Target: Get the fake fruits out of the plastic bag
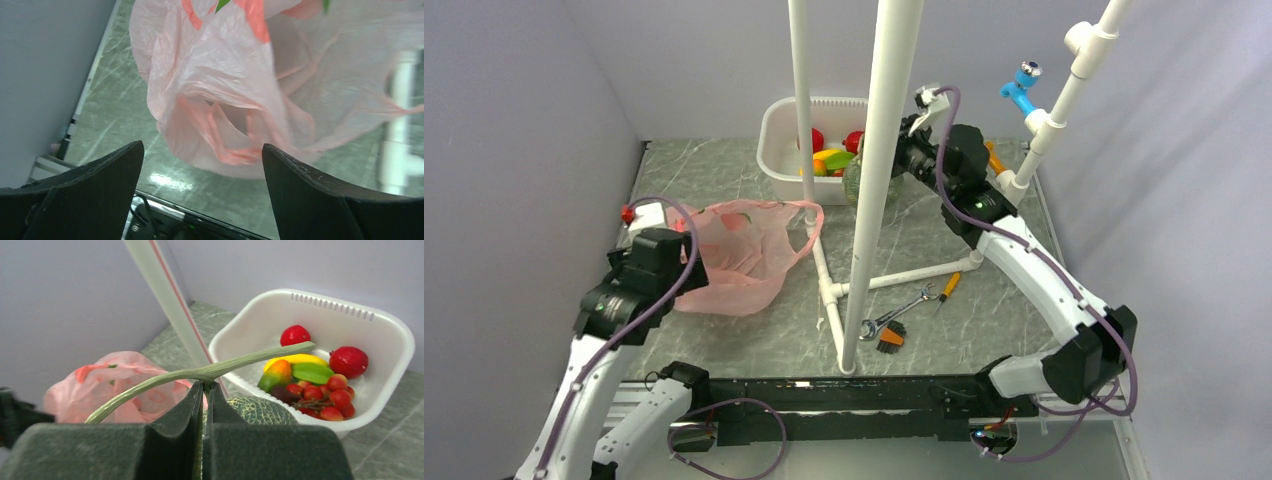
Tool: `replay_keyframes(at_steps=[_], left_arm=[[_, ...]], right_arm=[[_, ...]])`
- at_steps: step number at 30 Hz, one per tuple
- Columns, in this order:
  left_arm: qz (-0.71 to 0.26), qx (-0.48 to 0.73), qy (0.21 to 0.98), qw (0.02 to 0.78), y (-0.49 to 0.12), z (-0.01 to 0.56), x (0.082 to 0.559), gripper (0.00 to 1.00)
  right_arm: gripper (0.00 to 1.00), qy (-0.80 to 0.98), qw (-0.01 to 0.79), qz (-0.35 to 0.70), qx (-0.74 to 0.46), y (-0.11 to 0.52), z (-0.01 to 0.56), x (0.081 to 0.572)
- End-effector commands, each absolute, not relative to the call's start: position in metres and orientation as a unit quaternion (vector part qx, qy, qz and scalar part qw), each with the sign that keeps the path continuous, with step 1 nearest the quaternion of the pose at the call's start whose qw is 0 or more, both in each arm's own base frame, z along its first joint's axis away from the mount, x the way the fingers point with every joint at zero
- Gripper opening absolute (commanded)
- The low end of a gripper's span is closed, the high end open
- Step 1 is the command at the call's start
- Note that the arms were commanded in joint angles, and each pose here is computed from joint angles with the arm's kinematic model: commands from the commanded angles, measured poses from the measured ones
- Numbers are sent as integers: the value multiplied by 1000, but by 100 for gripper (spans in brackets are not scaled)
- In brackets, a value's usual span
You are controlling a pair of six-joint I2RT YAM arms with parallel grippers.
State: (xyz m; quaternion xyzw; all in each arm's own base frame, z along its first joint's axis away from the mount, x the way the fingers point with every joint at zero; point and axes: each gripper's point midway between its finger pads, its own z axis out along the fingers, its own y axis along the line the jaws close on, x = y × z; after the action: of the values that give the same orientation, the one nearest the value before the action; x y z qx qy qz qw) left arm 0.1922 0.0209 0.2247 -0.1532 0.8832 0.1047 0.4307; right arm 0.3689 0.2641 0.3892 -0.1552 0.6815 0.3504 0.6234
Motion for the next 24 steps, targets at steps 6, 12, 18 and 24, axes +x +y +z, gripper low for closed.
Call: replay_keyframes(at_steps=[6,12,18,24], left_arm=[[-114,-171,838,505,-11,301,106,99],[-220,-147,811,521,-32,310,66,99],[-259,-153,793,529,-34,307,43,99],[-271,-158,782,538,-32,308,31,100]], right_arm=[[0,671,665,296,-138,255,412,429],[0,674,682,256,-124,259,413,487],[0,697,671,222,-120,272,387,550],[0,721,648,216,-118,288,349,590]])
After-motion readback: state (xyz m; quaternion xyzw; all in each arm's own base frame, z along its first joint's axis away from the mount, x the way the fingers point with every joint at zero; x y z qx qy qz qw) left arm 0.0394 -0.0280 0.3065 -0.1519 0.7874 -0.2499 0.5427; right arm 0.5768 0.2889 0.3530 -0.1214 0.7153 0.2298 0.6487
